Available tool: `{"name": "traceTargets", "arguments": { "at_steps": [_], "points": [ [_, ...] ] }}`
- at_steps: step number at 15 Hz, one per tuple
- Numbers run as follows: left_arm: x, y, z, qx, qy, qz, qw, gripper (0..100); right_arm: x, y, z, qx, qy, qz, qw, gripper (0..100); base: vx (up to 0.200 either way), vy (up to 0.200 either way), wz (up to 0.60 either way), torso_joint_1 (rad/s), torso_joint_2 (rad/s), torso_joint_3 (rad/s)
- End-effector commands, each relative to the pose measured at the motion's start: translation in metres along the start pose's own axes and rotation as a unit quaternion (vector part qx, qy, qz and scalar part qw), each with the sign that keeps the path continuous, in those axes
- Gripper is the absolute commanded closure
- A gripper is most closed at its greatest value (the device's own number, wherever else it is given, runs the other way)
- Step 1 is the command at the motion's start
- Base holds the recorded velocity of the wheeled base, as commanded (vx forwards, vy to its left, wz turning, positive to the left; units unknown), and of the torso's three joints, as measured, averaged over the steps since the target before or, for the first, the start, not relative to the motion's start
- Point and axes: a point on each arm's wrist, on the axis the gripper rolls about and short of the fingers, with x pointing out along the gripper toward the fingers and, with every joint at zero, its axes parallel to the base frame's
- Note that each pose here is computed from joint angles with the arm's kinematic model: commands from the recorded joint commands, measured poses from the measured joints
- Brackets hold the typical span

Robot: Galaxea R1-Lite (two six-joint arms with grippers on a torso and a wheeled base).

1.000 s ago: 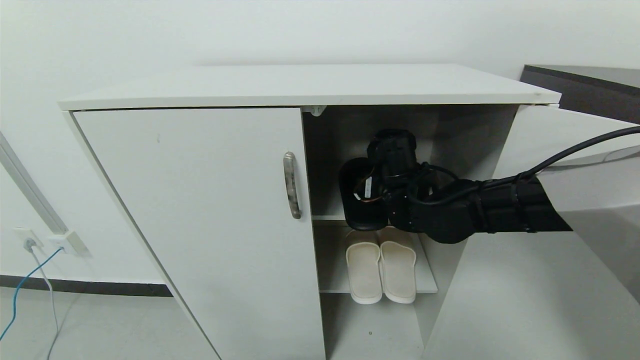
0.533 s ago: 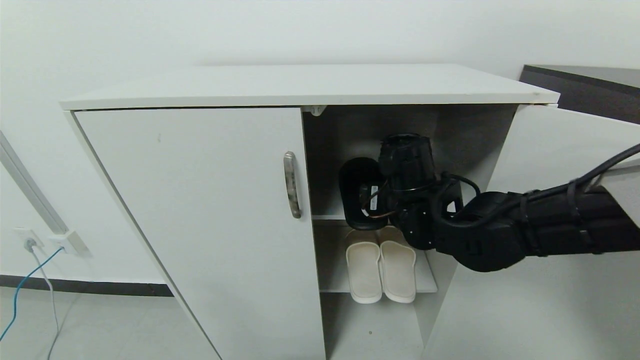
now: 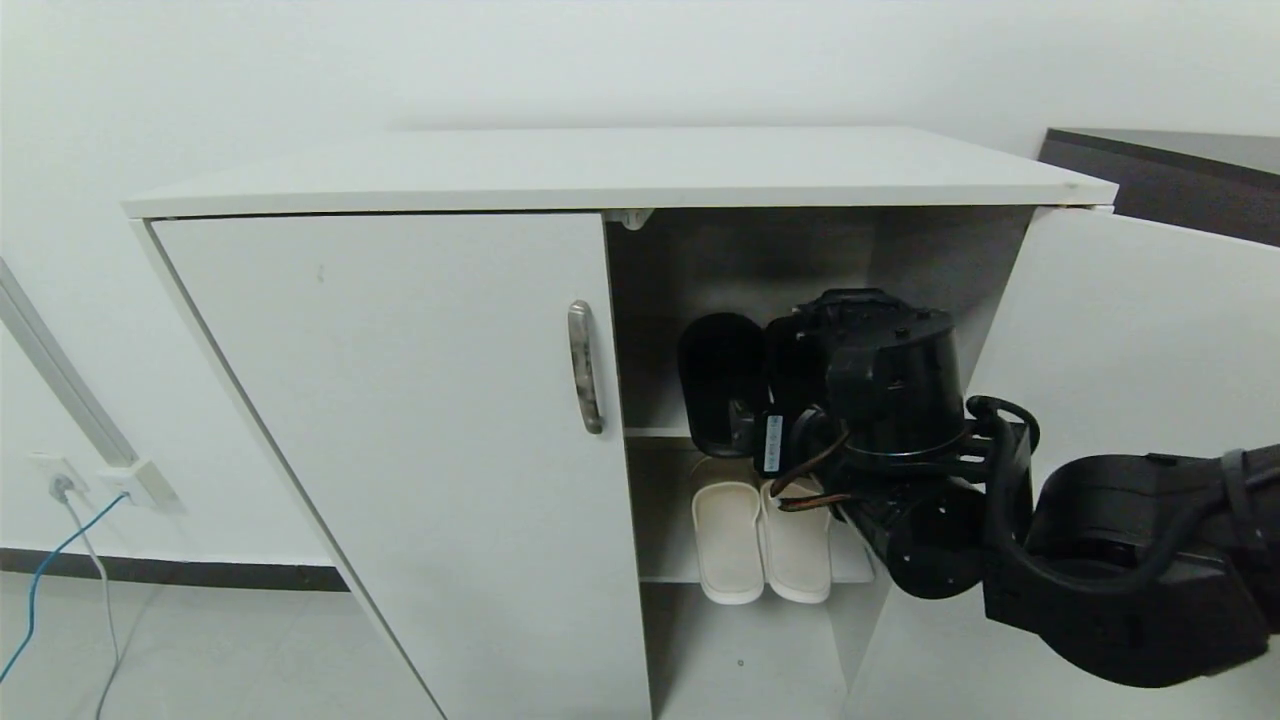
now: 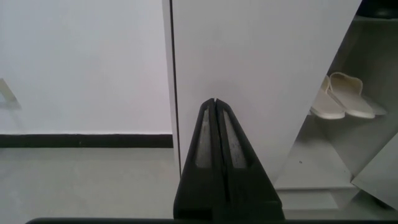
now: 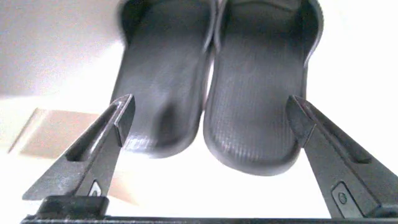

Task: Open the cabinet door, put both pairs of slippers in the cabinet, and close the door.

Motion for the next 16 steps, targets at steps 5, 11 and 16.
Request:
{"name": "traceTargets", "arguments": {
  "at_steps": [5, 11, 16],
  "points": [
    [0.000, 0.000, 0.000, 0.000, 0.001, 0.000, 1.0000, 100, -0.008, -0.002, 0.004, 0.005, -0.003, 0.009, 1.000, 100, -0.200, 0.000, 0.00, 0.000, 0.00, 0.003],
    [0.000, 0.000, 0.000, -0.001, 0.000, 0.000, 1.0000, 100, -0.007, -0.003, -0.005, 0.001, 0.000, 0.015, 1.000, 100, -0.200, 0.000, 0.00, 0.000, 0.00, 0.002],
    [0.000, 0.000, 0.000, -0.001, 0.000, 0.000, 1.0000, 100, -0.007, -0.009, -0.023, -0.018, 0.029, 0.030, 0.999, 100, -0.200, 0.000, 0.00, 0.003, 0.00, 0.002]
  ]
}}
